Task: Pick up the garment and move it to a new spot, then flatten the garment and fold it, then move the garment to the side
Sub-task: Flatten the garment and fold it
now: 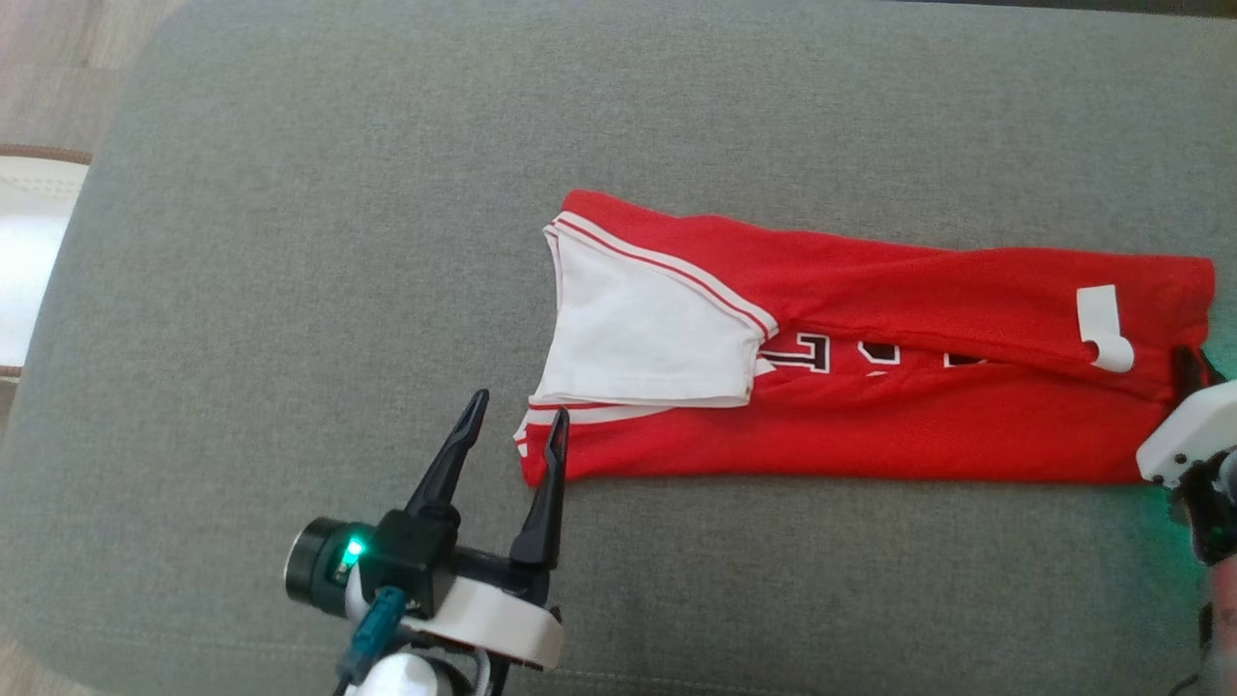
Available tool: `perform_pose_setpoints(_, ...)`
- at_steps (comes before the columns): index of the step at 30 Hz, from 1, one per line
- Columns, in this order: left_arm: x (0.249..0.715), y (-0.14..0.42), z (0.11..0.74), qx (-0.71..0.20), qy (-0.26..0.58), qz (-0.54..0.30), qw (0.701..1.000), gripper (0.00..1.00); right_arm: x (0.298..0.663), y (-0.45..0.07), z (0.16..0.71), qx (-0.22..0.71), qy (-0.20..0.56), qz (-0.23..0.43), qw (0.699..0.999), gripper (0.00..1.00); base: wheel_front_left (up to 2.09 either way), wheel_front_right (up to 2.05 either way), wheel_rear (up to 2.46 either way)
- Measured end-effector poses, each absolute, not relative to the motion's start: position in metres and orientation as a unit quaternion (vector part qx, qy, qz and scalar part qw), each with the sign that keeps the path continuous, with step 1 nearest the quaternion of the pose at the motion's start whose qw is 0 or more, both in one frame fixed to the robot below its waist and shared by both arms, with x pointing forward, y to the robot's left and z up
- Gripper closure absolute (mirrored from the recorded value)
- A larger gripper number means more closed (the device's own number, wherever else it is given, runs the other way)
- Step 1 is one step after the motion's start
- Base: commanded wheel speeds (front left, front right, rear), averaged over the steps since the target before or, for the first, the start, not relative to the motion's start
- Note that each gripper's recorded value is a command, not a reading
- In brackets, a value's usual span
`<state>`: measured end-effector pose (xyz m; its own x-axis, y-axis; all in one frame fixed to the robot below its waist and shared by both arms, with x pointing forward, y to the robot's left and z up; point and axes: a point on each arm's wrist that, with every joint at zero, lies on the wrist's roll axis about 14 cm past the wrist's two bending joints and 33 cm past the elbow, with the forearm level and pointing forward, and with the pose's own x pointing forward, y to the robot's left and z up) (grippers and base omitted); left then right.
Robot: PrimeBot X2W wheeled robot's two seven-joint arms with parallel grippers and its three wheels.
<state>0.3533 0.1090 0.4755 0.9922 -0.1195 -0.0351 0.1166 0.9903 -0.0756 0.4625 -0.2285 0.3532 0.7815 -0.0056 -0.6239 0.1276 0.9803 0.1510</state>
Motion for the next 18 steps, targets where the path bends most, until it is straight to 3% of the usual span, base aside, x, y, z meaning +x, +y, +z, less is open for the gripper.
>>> perform_pose_setpoints(9, 0.359, 0.101, 0.474, -0.041, 0.02, -0.072, 0.996, 0.0, 0.465, -0.255, 0.374, 0.025, 0.305, -0.038, 0.951, 1.0, 0.0, 0.0, 0.0)
perform_pose_setpoints(14, 0.361, 0.092, 0.475, -0.04, 0.017, -0.091, 0.995, 0.0, 0.476, -0.303, 0.429, -0.057, 0.262, -0.061, 0.961, 1.0, 0.0, 0.0, 0.0)
perform_pose_setpoints(18, 0.36, 0.089, 0.477, -0.039, 0.014, -0.095, 0.995, 0.0, 0.488, -0.294, 0.469, -0.079, 0.223, -0.047, 0.971, 1.0, 0.0, 0.0, 0.0)
